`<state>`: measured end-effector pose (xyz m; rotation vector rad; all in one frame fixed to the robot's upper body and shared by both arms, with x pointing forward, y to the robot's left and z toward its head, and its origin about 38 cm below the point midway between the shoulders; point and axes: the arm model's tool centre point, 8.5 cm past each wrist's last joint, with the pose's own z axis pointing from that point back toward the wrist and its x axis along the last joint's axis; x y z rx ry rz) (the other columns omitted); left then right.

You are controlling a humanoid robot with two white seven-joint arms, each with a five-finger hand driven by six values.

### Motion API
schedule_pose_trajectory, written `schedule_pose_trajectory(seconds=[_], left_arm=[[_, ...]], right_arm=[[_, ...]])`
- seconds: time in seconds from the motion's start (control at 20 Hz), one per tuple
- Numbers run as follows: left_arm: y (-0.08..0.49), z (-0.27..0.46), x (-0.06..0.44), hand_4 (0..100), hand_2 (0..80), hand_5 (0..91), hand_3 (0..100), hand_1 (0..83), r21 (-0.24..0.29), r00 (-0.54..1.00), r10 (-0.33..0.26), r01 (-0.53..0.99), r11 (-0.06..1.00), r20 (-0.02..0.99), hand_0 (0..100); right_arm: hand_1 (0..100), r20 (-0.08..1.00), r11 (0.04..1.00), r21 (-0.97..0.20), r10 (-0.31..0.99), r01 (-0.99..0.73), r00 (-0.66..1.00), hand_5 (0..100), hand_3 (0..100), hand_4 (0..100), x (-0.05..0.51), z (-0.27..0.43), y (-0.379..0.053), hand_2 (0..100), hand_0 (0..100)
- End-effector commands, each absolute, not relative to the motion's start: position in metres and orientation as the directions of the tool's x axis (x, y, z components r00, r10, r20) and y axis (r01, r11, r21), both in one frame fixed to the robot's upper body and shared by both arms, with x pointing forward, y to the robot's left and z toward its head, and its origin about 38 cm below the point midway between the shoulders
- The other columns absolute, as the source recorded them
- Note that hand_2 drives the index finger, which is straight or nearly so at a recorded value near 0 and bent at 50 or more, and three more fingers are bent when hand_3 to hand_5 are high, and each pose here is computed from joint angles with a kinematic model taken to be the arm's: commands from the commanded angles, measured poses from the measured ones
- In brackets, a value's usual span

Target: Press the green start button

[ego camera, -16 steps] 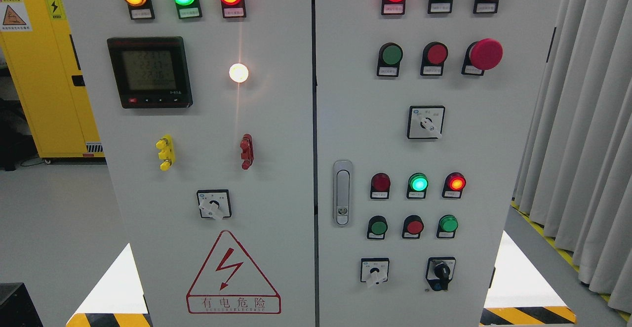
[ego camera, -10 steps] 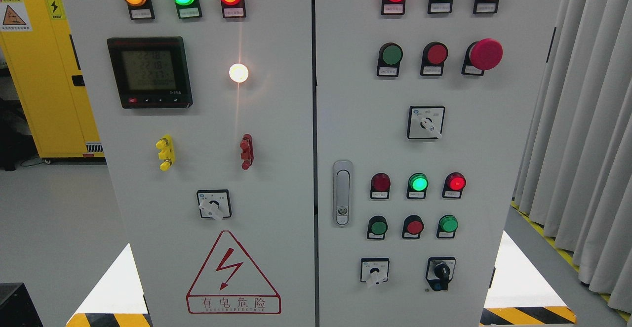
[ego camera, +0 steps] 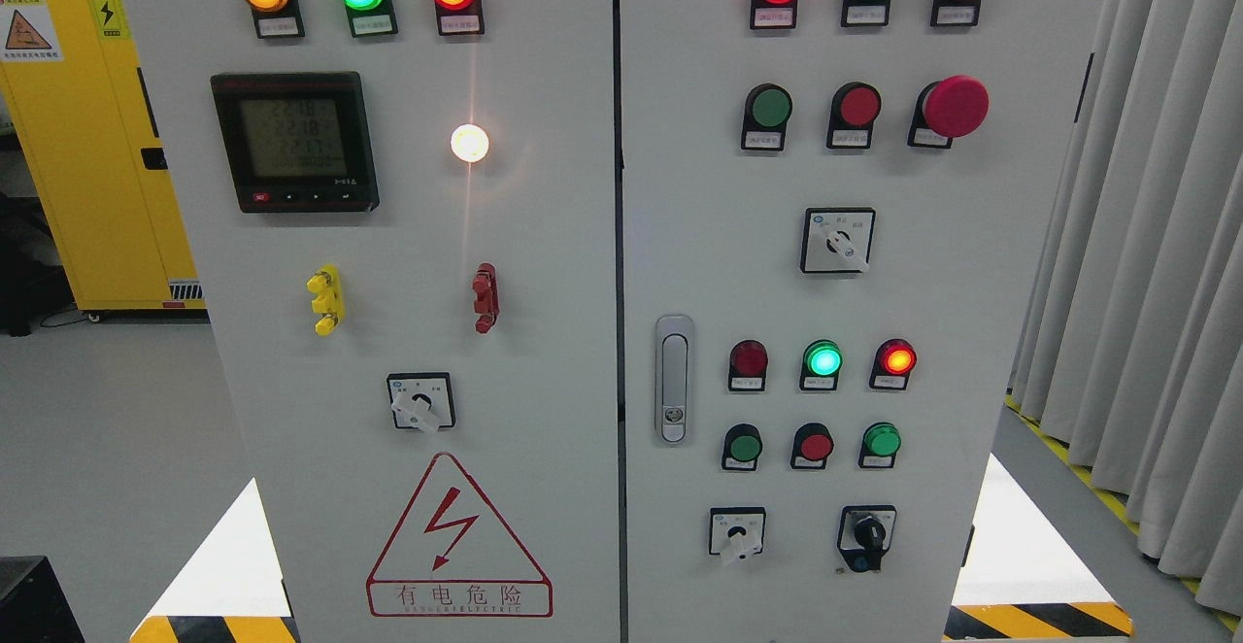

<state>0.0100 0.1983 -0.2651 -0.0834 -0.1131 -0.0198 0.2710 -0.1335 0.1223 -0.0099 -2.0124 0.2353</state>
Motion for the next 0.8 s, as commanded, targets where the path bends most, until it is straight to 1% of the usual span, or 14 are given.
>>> schedule_pose_trajectory(seconds=[0.0, 0.1, 0.15, 0.2, 0.3, 0.35, 0.4, 0.5, 0.6, 0.65, 0.7, 0.75], left_arm=[[0.199, -0.265, 0.01, 0, 0.0, 0.0, 0, 55.6, -0.081, 0.993, -0.015, 0.024, 0.996, 0.113, 12], [0.199, -0.265, 0.01, 0, 0.0, 0.0, 0, 55.6, -0.081, 0.993, -0.015, 0.024, 0.996, 0.113, 12], [0.199, -0.265, 0.011, 0, 0.0, 0.0, 0, 55.6, -0.081, 0.993, -0.015, 0.024, 0.996, 0.115, 12], [0.199, -0.265, 0.01, 0, 0.0, 0.0, 0, 55.6, -0.081, 0.993, -0.015, 0.024, 0.996, 0.113, 12], [0.199, -0.265, 0.01, 0, 0.0, 0.0, 0, 55.6, -0.082, 0.993, -0.016, 0.025, 0.996, 0.113, 12], [0.198, -0.265, 0.01, 0, 0.0, 0.0, 0, 55.6, -0.083, 0.993, -0.014, 0.024, 0.996, 0.113, 12], [0.199, -0.265, 0.01, 0, 0.0, 0.0, 0, 55.6, -0.081, 0.993, -0.016, 0.025, 0.996, 0.113, 12], [0.198, -0.265, 0.01, 0, 0.0, 0.0, 0, 55.6, -0.083, 0.993, -0.016, 0.025, 0.996, 0.113, 12], [0.199, -0.265, 0.011, 0, 0.0, 0.0, 0, 55.6, -0.081, 0.993, -0.015, 0.024, 0.996, 0.115, 12], [0.199, -0.265, 0.01, 0, 0.0, 0.0, 0, 55.6, -0.081, 0.993, -0.016, 0.025, 0.996, 0.113, 12], [0.199, -0.265, 0.01, 0, 0.0, 0.0, 0, 55.6, -0.081, 0.993, -0.016, 0.025, 0.996, 0.113, 12], [0.199, -0.265, 0.01, 0, 0.0, 0.0, 0, 55.6, -0.082, 0.993, -0.016, 0.025, 0.996, 0.113, 12]], right_arm=[[68, 0.885, 0.977, -0.191, 0.131, -0.091, -0.447, 7, 5, 14, 0.272, 0.124, -0.134, 0, 43], [69, 0.869, 0.967, -0.242, 0.182, -0.074, -0.46, 7, 5, 14, 0.274, 0.126, -0.136, 0, 42], [74, 0.852, 0.957, -0.286, 0.229, -0.053, -0.472, 14, 15, 23, 0.277, 0.128, -0.139, 0, 36], [74, 0.835, 0.944, -0.33, 0.274, -0.034, -0.476, 15, 15, 23, 0.278, 0.129, -0.142, 0, 37], [75, 0.797, 0.914, -0.406, 0.349, -0.01, -0.494, 19, 21, 28, 0.279, 0.13, -0.143, 0, 41], [75, 0.77, 0.896, -0.445, 0.387, 0.007, -0.507, 20, 21, 29, 0.278, 0.133, -0.145, 0, 41], [75, 0.74, 0.872, -0.489, 0.435, 0.034, -0.513, 26, 24, 32, 0.28, 0.135, -0.15, 0, 42], [76, 0.667, 0.812, -0.574, 0.54, 0.107, -0.513, 33, 30, 41, 0.288, 0.14, -0.16, 0, 40], [78, 0.589, 0.744, -0.644, 0.631, 0.18, -0.505, 52, 41, 54, 0.297, 0.147, -0.171, 0, 44], [79, 0.551, 0.714, -0.667, 0.664, 0.211, -0.504, 54, 42, 56, 0.3, 0.152, -0.173, 0, 45], [79, 0.521, 0.687, -0.689, 0.692, 0.233, -0.5, 64, 48, 62, 0.303, 0.154, -0.174, 0, 47], [80, 0.495, 0.657, -0.712, 0.719, 0.247, -0.488, 69, 51, 65, 0.304, 0.153, -0.178, 0, 48]])
